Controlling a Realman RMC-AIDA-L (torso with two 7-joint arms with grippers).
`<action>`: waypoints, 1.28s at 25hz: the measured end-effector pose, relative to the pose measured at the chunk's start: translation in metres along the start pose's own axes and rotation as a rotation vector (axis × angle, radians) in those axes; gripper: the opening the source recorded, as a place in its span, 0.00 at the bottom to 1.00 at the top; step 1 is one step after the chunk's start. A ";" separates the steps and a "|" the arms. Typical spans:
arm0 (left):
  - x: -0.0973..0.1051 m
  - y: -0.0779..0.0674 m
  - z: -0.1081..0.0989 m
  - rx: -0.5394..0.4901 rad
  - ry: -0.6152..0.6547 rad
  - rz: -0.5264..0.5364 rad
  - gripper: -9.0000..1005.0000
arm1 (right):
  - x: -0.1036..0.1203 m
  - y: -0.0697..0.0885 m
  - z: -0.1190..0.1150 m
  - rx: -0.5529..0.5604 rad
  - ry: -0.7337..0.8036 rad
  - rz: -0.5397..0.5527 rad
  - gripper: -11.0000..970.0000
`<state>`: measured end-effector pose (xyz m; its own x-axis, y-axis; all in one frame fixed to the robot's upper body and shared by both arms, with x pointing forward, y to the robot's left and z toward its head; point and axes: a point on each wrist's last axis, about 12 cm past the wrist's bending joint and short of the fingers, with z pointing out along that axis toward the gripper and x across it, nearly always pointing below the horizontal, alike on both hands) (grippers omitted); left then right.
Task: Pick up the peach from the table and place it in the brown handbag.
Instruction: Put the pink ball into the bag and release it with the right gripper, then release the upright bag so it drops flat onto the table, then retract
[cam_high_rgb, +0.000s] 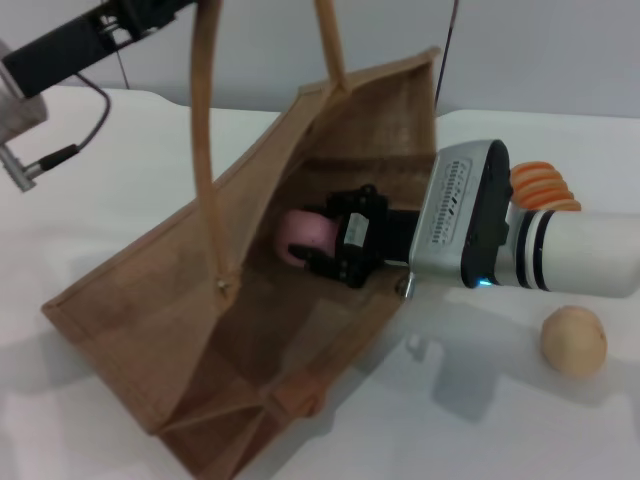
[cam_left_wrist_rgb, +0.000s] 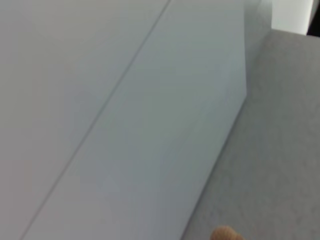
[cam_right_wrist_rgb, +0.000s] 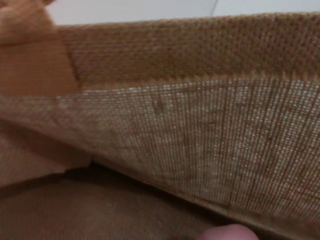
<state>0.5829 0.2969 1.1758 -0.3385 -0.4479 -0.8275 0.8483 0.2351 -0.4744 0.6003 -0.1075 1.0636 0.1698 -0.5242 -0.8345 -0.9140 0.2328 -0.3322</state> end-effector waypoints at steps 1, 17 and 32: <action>0.000 0.000 -0.002 -0.005 -0.007 0.001 0.28 | 0.000 0.002 -0.001 -0.004 -0.008 -0.001 0.50; 0.006 0.014 -0.033 -0.202 -0.117 0.006 0.29 | 0.022 0.016 -0.052 0.117 -0.302 0.149 0.84; 0.023 0.033 -0.043 -0.420 -0.146 0.113 0.30 | 0.074 0.017 -0.144 0.593 -0.492 0.381 0.90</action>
<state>0.5860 0.3315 1.1281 -0.1674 -0.5089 -0.8444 0.6276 0.6056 -0.4893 0.5442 -0.2607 1.0595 0.1561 0.0601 -0.9859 -0.6206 0.7825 -0.0506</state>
